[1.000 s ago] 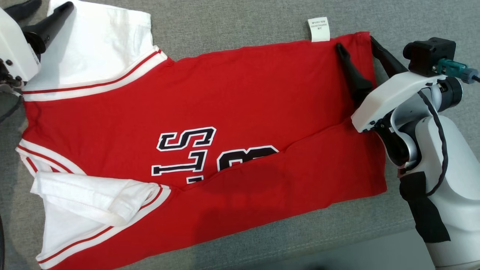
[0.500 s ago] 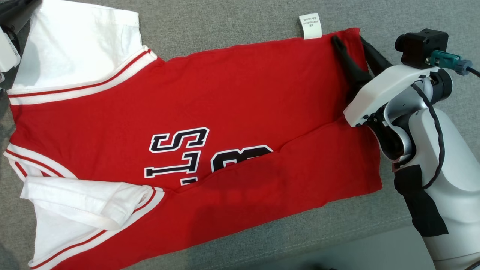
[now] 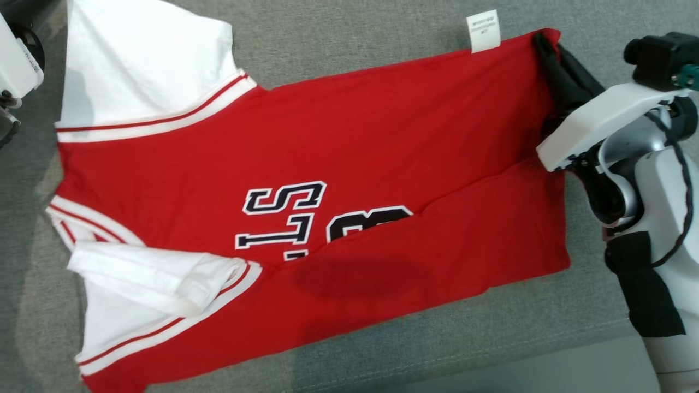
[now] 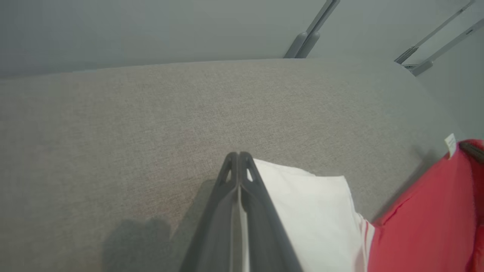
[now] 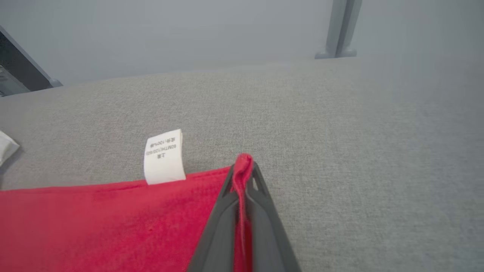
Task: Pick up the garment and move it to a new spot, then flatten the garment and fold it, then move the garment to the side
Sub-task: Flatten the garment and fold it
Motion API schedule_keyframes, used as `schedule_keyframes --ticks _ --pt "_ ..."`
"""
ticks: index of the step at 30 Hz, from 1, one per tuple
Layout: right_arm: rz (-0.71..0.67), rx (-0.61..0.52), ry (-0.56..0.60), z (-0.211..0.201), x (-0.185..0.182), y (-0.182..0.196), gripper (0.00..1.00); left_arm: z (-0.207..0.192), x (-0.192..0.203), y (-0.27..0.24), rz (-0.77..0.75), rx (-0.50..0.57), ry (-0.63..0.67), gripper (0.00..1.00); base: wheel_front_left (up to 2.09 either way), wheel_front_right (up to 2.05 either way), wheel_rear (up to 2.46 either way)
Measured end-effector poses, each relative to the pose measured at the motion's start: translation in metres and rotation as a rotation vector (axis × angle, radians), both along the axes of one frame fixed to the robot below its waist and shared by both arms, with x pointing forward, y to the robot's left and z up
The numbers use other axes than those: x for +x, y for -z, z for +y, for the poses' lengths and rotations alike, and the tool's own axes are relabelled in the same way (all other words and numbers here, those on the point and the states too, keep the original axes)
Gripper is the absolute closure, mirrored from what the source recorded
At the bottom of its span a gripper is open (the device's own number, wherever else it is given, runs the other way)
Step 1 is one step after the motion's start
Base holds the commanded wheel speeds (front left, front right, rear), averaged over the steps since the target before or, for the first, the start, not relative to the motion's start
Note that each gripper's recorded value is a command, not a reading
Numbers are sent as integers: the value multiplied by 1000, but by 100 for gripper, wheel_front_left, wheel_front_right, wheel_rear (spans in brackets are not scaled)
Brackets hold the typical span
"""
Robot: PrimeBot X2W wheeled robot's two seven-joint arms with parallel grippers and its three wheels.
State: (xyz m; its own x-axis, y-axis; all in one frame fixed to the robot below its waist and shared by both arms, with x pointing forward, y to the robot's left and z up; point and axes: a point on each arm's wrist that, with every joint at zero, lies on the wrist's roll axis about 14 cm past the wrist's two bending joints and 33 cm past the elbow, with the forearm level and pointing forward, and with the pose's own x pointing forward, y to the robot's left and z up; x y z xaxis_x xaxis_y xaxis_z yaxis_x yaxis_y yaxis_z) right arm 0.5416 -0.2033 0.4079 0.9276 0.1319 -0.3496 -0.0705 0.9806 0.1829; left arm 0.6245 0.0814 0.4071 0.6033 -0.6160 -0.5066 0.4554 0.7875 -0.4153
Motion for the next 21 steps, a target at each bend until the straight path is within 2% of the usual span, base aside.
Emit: schedule_keyframes --ticks 6,9,13,21 --pt "-53 12 -8 -4 4 -23 100 -4 -5 -46 -126 -41 30 100 0 0 0" --pt "-19 25 -58 4 -8 -21 100 -1 -15 -65 -180 -48 53 100 0 0 0" --pt "-3 66 -71 3 -28 -22 100 5 -42 -80 -216 -90 72 100 0 0 0" --pt "31 139 -25 -17 -64 -24 100 28 -107 -98 -239 -179 57 100 0 0 0"
